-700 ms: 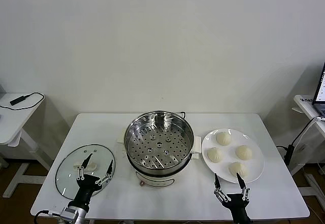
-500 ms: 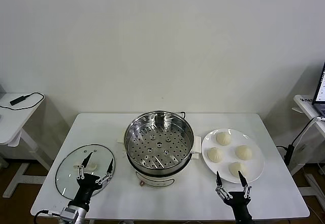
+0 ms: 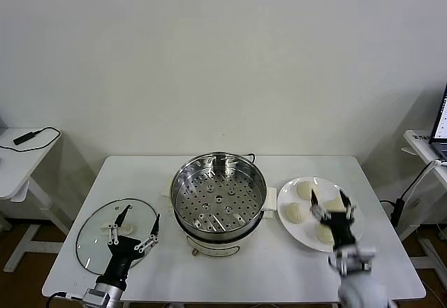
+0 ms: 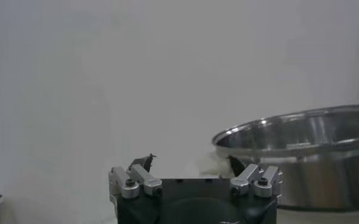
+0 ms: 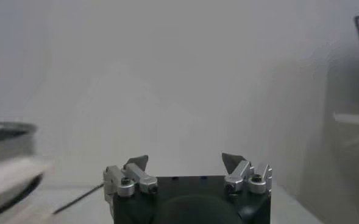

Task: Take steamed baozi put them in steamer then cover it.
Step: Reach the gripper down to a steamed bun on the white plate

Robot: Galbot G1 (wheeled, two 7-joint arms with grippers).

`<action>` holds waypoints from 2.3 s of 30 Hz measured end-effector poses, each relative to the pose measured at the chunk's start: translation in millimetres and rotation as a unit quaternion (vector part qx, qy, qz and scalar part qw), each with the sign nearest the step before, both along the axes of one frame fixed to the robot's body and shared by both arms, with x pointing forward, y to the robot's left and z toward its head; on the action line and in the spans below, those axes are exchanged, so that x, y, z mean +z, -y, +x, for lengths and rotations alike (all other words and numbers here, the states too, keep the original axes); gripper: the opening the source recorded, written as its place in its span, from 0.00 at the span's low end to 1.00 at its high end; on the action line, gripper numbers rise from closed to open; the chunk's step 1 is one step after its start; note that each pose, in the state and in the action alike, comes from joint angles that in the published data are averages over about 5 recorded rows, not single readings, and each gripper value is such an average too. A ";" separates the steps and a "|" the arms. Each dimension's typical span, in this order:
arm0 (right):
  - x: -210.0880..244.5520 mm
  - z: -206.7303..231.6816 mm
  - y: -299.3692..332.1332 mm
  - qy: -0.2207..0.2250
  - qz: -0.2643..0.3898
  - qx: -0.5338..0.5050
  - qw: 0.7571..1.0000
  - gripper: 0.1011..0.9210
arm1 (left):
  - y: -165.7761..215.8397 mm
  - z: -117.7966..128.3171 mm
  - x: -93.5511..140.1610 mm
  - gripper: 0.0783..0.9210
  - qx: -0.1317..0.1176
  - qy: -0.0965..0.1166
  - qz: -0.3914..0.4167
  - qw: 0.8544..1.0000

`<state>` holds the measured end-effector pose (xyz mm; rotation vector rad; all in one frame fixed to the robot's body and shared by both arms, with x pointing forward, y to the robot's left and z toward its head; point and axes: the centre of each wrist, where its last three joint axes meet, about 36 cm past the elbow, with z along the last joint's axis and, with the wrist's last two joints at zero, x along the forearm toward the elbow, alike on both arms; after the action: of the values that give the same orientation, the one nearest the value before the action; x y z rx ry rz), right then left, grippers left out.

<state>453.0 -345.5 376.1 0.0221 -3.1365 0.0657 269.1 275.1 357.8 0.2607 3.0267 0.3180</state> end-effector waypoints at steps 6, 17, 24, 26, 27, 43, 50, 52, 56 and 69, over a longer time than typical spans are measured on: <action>28.5 69.1 31.9 -0.034 -0.059 0.084 0.994 0.88 | 1.5 -0.8 3.5 0.88 0.000 0.009 -0.002 1.000; 85.0 159.1 88.3 -0.144 -0.231 0.345 0.898 0.88 | 4.7 -0.4 8.6 0.88 0.001 0.018 -0.006 1.000; 120.3 202.9 101.2 -0.243 -0.341 0.464 0.780 0.88 | 4.7 0.7 11.5 0.88 0.004 0.019 -0.005 1.000; 126.2 213.3 99.7 -0.269 -0.369 0.482 0.748 0.88 | 4.6 1.1 11.4 0.88 0.005 0.018 -0.005 1.000; 128.2 218.2 98.2 -0.281 -0.381 0.488 0.733 0.88 | 4.6 1.2 11.3 0.88 0.005 0.018 -0.005 1.000; 120.0 264.1 57.2 -0.385 -0.489 0.513 0.591 0.88 | 3.4 1.8 10.3 0.88 0.010 0.016 -0.005 1.000; 109.1 269.5 45.9 -0.398 -0.509 0.507 0.571 0.88 | 2.2 0.8 11.1 0.88 0.013 0.017 -0.004 1.000; 105.6 269.8 43.2 -0.400 -0.513 0.507 0.566 0.88 | 1.9 0.8 11.1 0.88 0.013 0.018 -0.003 1.000; 99.1 269.9 39.3 -0.402 -0.519 0.504 0.561 0.87 | 1.7 0.6 11.4 0.88 0.014 0.019 -0.003 1.000; 89.7 267.3 34.3 -0.400 -0.533 0.502 0.551 0.65 | 0.1 1.2 12.9 0.88 0.015 0.022 -0.002 1.000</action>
<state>720.3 -379.8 465.8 1.3000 -1.3588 1.3759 270.4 275.0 370.6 0.2048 2.9895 0.3151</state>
